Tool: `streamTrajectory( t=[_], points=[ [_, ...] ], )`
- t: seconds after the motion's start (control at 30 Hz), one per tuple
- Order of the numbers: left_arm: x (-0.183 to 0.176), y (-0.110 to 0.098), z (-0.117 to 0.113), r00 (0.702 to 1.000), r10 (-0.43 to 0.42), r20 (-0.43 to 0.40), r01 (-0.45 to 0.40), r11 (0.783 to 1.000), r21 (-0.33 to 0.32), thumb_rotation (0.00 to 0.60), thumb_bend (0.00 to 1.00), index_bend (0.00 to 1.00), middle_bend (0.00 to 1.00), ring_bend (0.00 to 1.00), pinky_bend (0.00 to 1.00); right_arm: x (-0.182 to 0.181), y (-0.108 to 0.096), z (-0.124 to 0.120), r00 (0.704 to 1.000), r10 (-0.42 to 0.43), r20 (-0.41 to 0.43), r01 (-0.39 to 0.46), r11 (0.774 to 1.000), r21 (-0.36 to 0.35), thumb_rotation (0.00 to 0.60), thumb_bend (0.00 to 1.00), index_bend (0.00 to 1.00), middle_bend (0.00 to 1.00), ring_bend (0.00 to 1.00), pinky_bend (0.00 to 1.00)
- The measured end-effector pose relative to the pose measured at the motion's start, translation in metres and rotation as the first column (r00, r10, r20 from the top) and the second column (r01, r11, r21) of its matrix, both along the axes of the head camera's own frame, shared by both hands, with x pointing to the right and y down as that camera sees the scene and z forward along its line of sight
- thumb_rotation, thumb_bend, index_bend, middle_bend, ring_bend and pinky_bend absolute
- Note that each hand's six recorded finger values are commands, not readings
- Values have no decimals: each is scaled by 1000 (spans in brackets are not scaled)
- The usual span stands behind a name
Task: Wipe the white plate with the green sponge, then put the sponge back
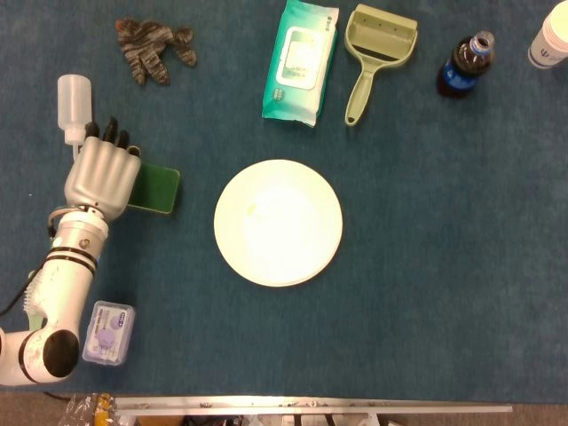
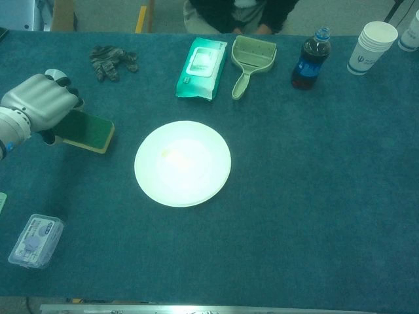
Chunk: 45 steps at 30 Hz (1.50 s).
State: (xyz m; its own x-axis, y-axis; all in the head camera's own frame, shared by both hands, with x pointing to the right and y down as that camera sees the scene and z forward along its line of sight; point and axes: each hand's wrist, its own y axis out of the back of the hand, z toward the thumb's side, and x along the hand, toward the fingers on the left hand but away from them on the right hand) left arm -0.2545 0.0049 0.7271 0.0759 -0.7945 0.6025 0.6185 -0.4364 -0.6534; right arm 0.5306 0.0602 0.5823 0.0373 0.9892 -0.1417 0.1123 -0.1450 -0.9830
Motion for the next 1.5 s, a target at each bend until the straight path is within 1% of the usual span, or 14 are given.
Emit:
streamTrajectory(
  t=[0.1, 0.17, 0.23, 0.33, 0.4, 0.5, 0.57, 0.63, 0.7, 0.83, 0.97, 1.23, 1.37, 1.5],
  points=[
    [-2, 1, 3, 1000, -11, -10, 11, 1000, -12, 508, 240, 302, 154, 77, 170, -1, -1, 0, 1000, -1, 0, 1, 1000, 2, 600, 183, 340, 400, 269, 313],
    [-2, 2, 4, 1000, -18, -23, 17, 1000, -21, 429, 237, 220, 131, 62, 170, -1, -1, -1, 1000, -2, -2, 2, 1000, 5, 600, 183, 340, 400, 269, 313],
    [-2, 2, 4, 999, -26, -38, 25, 999, -31, 376, 237, 163, 104, 30, 167, -2, -1, -1, 1000, -2, -3, 2, 1000, 6, 600, 184, 340, 400, 269, 313],
    [0, 4, 4, 998, -28, -54, 25, 999, -44, 351, 236, 97, 58, 3, 143, -2, -1, -1, 1000, -2, -3, 2, 1000, 6, 600, 184, 340, 400, 269, 313],
    [1, 5, 3, 998, -27, -63, 24, 999, -46, 350, 236, 81, 43, 0, 139, -2, -1, -1, 1000, -2, -2, 2, 1000, 7, 600, 184, 340, 400, 269, 313],
    [2, 5, 0, 996, -32, -85, 29, 999, -40, 362, 237, 79, 43, 0, 139, -2, -1, -1, 1000, -1, -3, 1, 1000, 4, 600, 183, 340, 400, 269, 313],
    [2, 5, -4, 993, -45, -111, 43, 999, -28, 448, 237, 88, 53, 2, 139, -1, -1, 0, 1000, 2, -4, -2, 1000, 3, 600, 184, 340, 400, 269, 313],
    [2, 3, -9, 986, -65, -151, 65, 998, -7, 517, 236, 102, 65, 8, 139, 0, -1, -1, 1000, 6, -7, -6, 1000, 5, 600, 184, 340, 400, 269, 313],
    [0, 1, -15, 977, -86, -193, 91, 996, 14, 533, 237, 111, 74, 12, 139, 1, -1, -2, 1000, 10, -10, -10, 1000, 6, 600, 184, 340, 400, 269, 313],
    [-12, -1, -31, 945, -136, -296, 162, 985, 65, 538, 237, 141, 90, 17, 139, 4, 0, -4, 999, 20, -27, -19, 1000, 12, 600, 184, 340, 400, 269, 313],
    [-25, 2, -44, 915, -157, -371, 208, 973, 100, 539, 237, 155, 108, 23, 139, 7, 0, -8, 998, 33, -45, -32, 999, 20, 600, 184, 340, 400, 269, 313],
    [-54, 21, -68, 850, -175, -497, 280, 949, 145, 538, 236, 187, 133, 29, 139, 11, 2, -11, 995, 57, -76, -55, 998, 26, 600, 184, 340, 400, 269, 313],
    [-76, 36, -80, 828, -194, -527, 327, 930, 171, 537, 236, 191, 142, 29, 139, 13, 5, -13, 995, 65, -80, -62, 998, 29, 600, 184, 340, 400, 269, 313],
    [-98, 51, -88, 819, -233, -524, 376, 908, 184, 539, 236, 193, 144, 29, 139, 12, 6, -14, 994, 65, -83, -63, 998, 31, 600, 184, 340, 400, 269, 313]
  ],
)
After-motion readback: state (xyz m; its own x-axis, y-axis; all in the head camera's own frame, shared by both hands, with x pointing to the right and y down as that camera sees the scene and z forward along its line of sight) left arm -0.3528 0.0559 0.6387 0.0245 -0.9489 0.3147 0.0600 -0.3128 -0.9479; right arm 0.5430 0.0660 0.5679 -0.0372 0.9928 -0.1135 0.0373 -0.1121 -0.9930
